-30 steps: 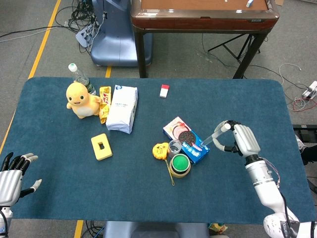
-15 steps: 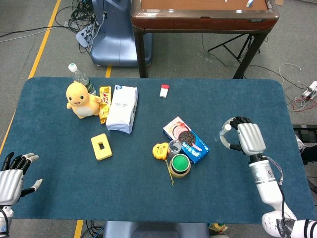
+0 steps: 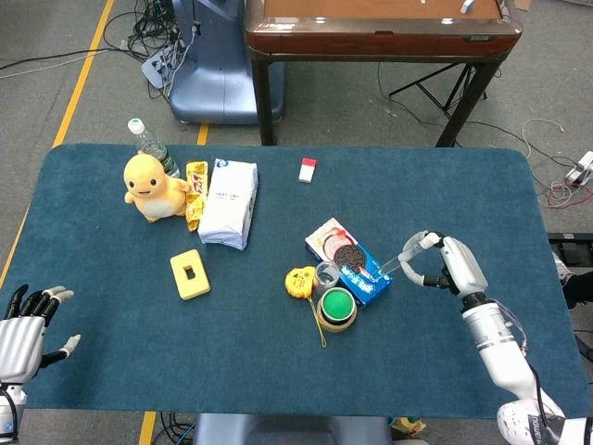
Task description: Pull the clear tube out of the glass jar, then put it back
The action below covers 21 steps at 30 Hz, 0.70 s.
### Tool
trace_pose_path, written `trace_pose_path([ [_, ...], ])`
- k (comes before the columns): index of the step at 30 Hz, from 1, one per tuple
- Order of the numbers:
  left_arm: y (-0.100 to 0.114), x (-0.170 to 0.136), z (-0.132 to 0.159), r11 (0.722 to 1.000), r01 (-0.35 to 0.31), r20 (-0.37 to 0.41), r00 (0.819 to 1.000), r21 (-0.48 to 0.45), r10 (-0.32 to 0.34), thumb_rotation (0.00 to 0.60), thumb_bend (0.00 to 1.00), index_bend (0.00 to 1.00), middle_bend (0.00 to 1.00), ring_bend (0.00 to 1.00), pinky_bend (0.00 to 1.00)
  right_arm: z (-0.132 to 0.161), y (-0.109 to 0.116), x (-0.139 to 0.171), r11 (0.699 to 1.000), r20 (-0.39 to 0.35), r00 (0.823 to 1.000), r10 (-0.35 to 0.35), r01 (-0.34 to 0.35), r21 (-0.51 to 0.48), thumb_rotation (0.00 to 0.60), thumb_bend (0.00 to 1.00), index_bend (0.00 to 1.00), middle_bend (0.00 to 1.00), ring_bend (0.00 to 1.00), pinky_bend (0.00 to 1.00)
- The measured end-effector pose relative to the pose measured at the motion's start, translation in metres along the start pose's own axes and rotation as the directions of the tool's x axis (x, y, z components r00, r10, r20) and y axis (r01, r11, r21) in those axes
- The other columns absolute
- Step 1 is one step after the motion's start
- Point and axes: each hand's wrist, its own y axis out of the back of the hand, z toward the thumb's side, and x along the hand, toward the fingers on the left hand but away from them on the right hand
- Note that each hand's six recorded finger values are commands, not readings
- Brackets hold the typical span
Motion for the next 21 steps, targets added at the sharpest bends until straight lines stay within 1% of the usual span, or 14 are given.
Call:
trace_pose_path([
  [1,0.0,0.0,0.0,1.0,0.0,0.001,1.0,0.001,0.0,0.6,0.24,0.25,0.2,0.16,0.02,-0.001,0.001,0.0,1.0,-0.003,1.0,-0.009,0.009,0.014,0.6,0.59,0.62,0.44,0.3,0.26],
  [4,0.0,0.001,0.001,1.0,0.0,0.002,1.0,0.001,0.0,0.6,0.24,0.25,0.2,0.16,0.02,-0.002,0.007,-0.002,0.992,-0.019,0.998,-0.053,0.055,0.114,0.6,0.59,0.62,0.44,0.3,0.26],
  [7,0.0,0.002,0.001,1.0,0.001,0.003,1.0,0.001,-0.001,0.6,0.24,0.25,0.2,0.16,0.02,-0.004,0.014,-0.003,0.961,-0.047,0.992,-0.114,0.122,0.249,0.6,0.59,0.62,0.44,0.3,0.26],
  [8,0.0,0.002,0.001,1.0,0.001,0.004,1.0,0.001,-0.001,0.6,0.24,0.25,0.2,0.16,0.02,-0.004,0.016,-0.003,0.944,-0.058,0.988,-0.14,0.151,0.294,0.6,0.59,0.62,0.44,0.3,0.26],
  [10,0.0,0.002,0.001,1.0,0.001,0.004,1.0,0.001,-0.001,0.6,0.24,0.25,0.2,0.16,0.02,-0.005,0.019,-0.003,0.925,-0.067,0.984,-0.167,0.18,0.334,0.6,0.59,0.62,0.44,0.3,0.26],
  [12,0.0,0.002,0.001,1.0,0.001,0.004,1.0,0.001,-0.001,0.6,0.24,0.25,0.2,0.16,0.02,-0.004,0.018,-0.003,0.927,-0.065,0.984,-0.166,0.178,0.329,0.6,0.59,0.62,0.44,0.3,0.26],
  [13,0.0,0.002,0.002,1.0,0.001,0.005,1.0,0.001,-0.001,0.6,0.24,0.25,0.2,0.16,0.02,-0.004,0.016,-0.002,0.935,-0.061,0.985,-0.159,0.17,0.312,0.6,0.59,0.62,0.44,0.3,0.26],
  [17,0.0,0.002,0.002,1.0,0.001,0.007,1.0,0.0,-0.001,0.6,0.24,0.25,0.2,0.16,0.02,-0.002,0.007,0.0,0.98,-0.029,0.995,-0.092,0.096,0.174,0.6,0.59,0.62,0.44,0.3,0.27],
  [21,0.0,0.002,0.003,1.0,0.0,0.009,1.0,-0.001,0.0,0.6,0.24,0.25,0.2,0.16,0.02,-0.001,0.002,0.003,0.998,-0.003,1.0,-0.027,0.027,0.056,0.6,0.59,0.62,0.44,0.3,0.27],
])
